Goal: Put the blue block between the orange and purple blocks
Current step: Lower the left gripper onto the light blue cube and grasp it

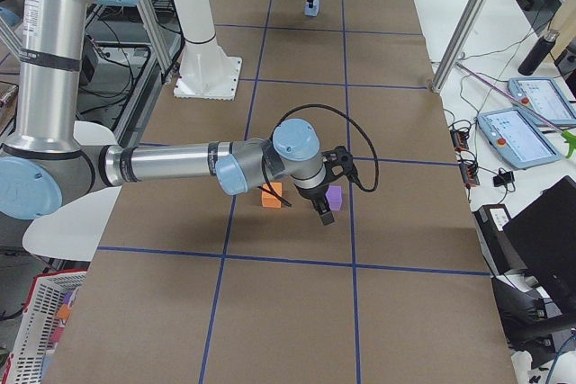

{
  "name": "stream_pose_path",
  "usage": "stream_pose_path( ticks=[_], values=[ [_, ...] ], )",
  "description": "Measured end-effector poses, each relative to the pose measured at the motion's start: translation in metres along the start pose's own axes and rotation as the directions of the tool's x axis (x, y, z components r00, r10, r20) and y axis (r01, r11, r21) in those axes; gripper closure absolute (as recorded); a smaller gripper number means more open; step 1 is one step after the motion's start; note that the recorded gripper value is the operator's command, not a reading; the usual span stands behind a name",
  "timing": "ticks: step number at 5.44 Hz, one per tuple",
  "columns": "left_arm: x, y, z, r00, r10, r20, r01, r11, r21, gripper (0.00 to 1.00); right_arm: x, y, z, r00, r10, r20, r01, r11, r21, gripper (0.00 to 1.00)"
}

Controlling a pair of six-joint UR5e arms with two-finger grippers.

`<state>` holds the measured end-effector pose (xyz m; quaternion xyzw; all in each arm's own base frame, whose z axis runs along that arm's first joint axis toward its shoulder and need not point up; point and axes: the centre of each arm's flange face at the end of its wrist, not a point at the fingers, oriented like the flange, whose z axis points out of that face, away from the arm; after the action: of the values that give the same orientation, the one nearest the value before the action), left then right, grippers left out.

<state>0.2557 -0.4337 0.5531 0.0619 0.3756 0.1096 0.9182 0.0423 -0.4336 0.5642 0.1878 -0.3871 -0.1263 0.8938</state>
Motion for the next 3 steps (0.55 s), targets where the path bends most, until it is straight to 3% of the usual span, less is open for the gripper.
stream_pose_path(
  ticks=[1,2,3],
  values=[
    [0.0034,0.0077,0.0055,1.000,0.009,0.000,-0.009,1.000,-0.016,0.78,0.0005,0.0021,0.0006,1.000,0.001,0.000,-0.001,1.000,-0.002,0.00],
    [0.0070,0.0107,0.0082,1.000,0.017,-0.003,-0.017,1.000,-0.024,1.00,0.0006,0.0028,0.0008,1.000,0.002,0.000,-0.002,1.000,-0.003,0.00],
    [0.0121,0.0099,0.0050,1.000,0.024,-0.009,-0.024,1.000,-0.019,1.00,0.0007,0.0030,0.0009,1.000,0.002,0.000,-0.002,1.000,-0.003,0.00]
  ],
)
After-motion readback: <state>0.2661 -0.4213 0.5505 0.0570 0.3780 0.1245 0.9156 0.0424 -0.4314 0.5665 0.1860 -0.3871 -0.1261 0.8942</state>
